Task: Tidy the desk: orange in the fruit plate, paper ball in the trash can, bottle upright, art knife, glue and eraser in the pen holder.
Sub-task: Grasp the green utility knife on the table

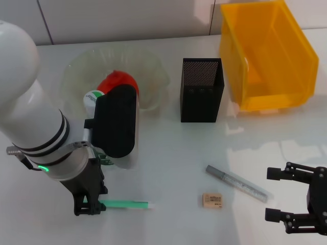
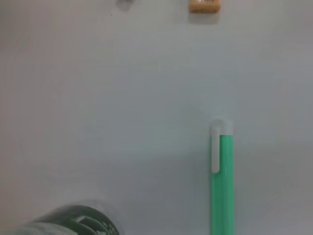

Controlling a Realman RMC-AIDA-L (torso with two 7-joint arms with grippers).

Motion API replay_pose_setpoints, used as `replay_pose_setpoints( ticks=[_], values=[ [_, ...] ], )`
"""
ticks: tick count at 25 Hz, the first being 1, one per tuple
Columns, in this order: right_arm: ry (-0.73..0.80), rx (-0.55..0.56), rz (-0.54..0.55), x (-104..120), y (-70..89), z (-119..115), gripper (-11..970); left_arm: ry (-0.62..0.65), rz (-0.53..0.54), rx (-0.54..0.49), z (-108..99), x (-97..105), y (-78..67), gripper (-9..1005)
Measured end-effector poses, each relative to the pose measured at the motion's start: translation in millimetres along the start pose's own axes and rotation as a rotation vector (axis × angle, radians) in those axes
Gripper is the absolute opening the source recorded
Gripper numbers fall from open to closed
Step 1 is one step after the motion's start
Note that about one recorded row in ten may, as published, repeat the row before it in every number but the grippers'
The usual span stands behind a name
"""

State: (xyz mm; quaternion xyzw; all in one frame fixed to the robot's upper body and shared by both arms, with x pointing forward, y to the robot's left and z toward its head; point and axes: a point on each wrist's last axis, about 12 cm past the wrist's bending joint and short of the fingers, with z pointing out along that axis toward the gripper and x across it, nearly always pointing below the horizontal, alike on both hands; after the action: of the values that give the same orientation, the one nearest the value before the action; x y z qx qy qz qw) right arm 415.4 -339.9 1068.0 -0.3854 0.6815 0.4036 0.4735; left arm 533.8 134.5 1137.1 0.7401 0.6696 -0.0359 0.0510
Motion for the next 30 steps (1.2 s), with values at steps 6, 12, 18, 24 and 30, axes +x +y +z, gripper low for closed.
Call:
replay_pose_setpoints(
  ticks=[6, 12, 18, 24, 30],
  values=[
    [0.000, 0.000, 0.000, 0, 0.0, 0, 798, 0.005, -0.004, 0.001, 2, 1, 0.1, 300],
    [0.000, 0.001, 0.000, 0, 0.0, 0, 797, 0.013, -0.001, 0.007, 5, 2, -0.5, 300],
    [0.000, 0.000, 0.000, 0, 0.0, 0, 796, 0.015, -0.007, 0.001, 7, 3, 0.9, 301],
    [0.001, 0.000, 0.000, 0, 0.0, 0, 795, 0.017, 0.001, 0.004, 8, 3, 1.0, 301],
    [0.001, 0.000, 0.001, 0, 0.0, 0, 794, 0.025, 0.010, 0.010, 11, 3, -0.2, 298]
  ],
)
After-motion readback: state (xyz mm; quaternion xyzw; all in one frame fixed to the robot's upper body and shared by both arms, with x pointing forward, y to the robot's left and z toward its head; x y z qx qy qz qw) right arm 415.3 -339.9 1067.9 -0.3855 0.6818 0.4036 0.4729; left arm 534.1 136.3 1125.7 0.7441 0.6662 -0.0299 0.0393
